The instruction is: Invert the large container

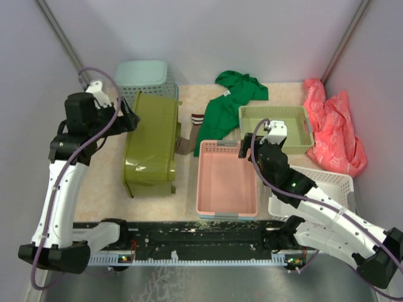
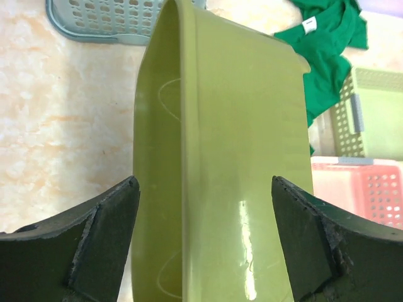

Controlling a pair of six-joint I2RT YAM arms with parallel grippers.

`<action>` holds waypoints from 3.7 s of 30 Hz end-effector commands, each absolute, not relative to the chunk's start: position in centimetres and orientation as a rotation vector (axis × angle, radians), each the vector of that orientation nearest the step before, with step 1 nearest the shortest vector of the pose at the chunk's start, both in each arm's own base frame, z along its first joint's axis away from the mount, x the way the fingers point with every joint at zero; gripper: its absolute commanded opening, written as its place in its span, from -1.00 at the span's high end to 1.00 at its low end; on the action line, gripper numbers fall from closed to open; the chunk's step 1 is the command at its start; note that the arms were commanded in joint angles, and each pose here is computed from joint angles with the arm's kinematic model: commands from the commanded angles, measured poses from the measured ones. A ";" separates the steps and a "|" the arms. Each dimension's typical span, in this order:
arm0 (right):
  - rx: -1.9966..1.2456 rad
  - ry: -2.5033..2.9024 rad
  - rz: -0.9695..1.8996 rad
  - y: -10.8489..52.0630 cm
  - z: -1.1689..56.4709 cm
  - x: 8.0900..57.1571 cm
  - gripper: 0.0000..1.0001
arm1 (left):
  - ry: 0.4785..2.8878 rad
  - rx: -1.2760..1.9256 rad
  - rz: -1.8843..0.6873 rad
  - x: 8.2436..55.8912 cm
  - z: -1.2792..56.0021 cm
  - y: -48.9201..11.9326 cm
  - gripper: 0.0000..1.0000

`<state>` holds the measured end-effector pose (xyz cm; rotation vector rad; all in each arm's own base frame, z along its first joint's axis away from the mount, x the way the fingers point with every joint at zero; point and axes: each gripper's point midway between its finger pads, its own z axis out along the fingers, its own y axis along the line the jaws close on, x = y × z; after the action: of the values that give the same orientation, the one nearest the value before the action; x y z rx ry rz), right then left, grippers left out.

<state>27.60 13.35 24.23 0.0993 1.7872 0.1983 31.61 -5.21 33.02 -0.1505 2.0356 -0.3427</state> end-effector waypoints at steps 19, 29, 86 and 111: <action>0.124 1.747 0.295 15.0 26.5 28.4 -0.56 | 2.095 -0.025 0.130 31.5 29.8 -4.9 0.04; 0.123 1.751 0.300 15.1 26.4 28.3 -0.56 | 2.094 -0.022 0.120 31.7 29.0 -5.2 0.43; -0.036 1.790 0.431 20.0 25.9 29.4 -0.57 | 2.203 -0.683 0.112 27.4 16.9 9.1 1.00; 0.027 1.814 0.397 18.4 25.5 28.7 -0.57 | 2.265 -0.150 -0.154 34.4 25.5 -12.6 -0.18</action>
<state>28.42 18.98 21.85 -0.0531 1.8984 0.3593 33.88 -9.19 26.05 -0.1861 2.2346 -0.1623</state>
